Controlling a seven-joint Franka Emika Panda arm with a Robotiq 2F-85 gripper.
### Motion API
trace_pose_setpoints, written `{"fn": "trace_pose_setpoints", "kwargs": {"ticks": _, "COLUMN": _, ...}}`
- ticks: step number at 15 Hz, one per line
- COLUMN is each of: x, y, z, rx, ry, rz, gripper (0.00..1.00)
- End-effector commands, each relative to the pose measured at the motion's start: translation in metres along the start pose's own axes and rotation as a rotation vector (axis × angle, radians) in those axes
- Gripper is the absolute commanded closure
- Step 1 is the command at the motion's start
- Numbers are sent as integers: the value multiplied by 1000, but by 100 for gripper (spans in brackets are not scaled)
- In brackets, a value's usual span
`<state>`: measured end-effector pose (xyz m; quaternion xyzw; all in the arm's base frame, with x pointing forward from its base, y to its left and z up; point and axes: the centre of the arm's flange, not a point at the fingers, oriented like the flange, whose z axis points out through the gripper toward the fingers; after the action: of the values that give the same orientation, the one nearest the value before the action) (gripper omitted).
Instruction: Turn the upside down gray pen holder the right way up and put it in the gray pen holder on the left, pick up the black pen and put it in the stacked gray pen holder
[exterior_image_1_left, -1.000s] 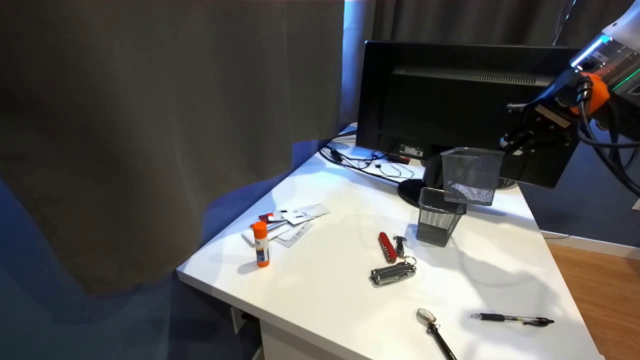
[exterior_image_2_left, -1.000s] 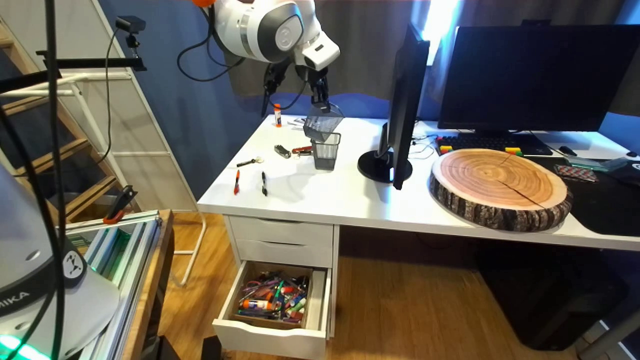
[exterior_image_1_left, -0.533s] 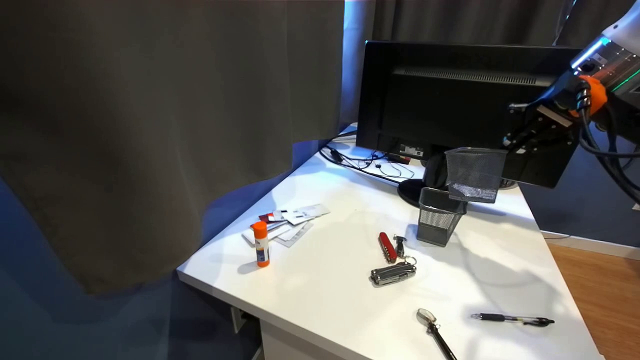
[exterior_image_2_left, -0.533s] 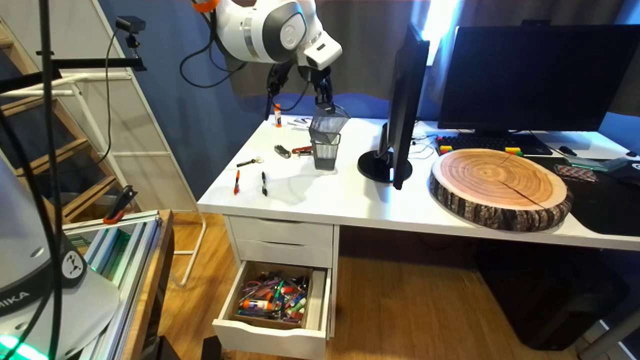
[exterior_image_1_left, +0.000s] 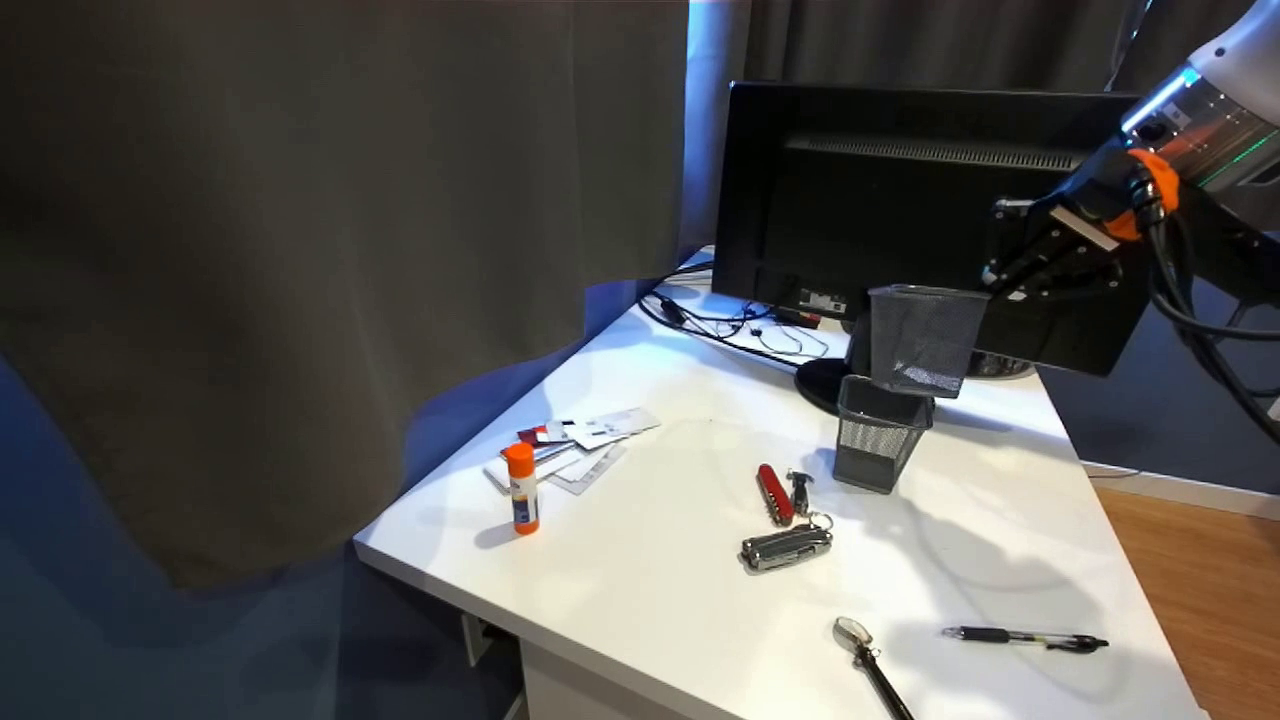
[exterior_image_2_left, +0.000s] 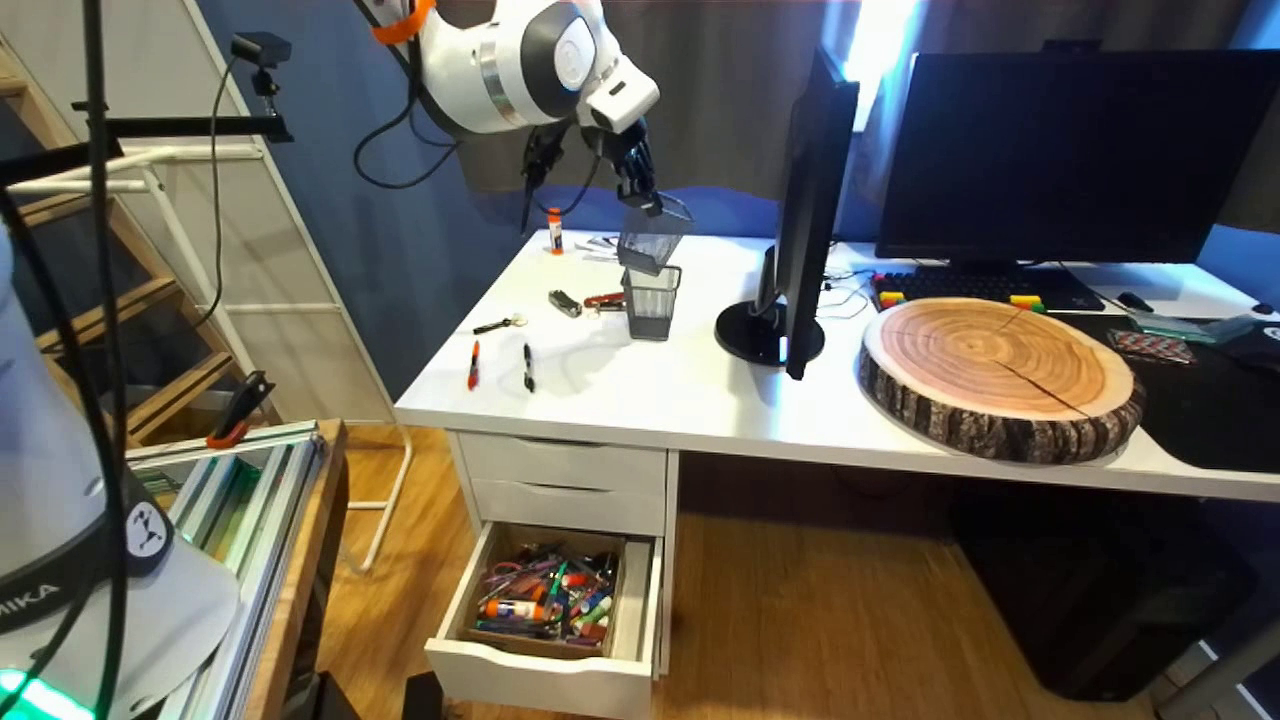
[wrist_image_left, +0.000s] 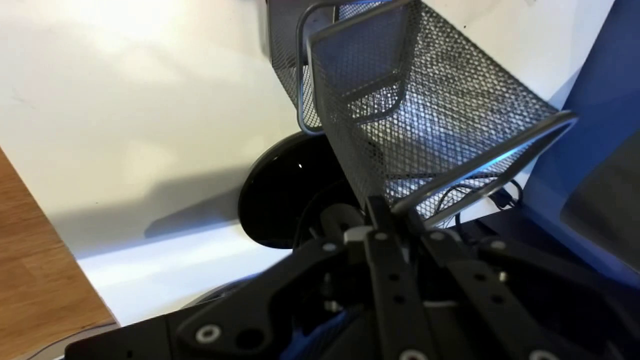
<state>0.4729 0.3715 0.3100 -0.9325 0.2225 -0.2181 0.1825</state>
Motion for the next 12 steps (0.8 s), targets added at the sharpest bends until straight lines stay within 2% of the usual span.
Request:
{"fn": "trace_pose_setpoints", "kwargs": {"ticks": 1, "x": -18, "y": -9, "z": 10, "rx": 14, "ry": 54, "rz": 33, "gripper": 98}}
{"fn": "trace_pose_setpoints", "kwargs": {"ticks": 6, "x": -27, "y": -16, "z": 23, "rx": 30, "ry": 115, "rz": 29, "gripper": 98}}
{"fn": "trace_pose_setpoints", "kwargs": {"ticks": 12, "x": -31, "y": -11, "z": 34, "rx": -8, "ry": 180, "rz": 9, "gripper": 98}}
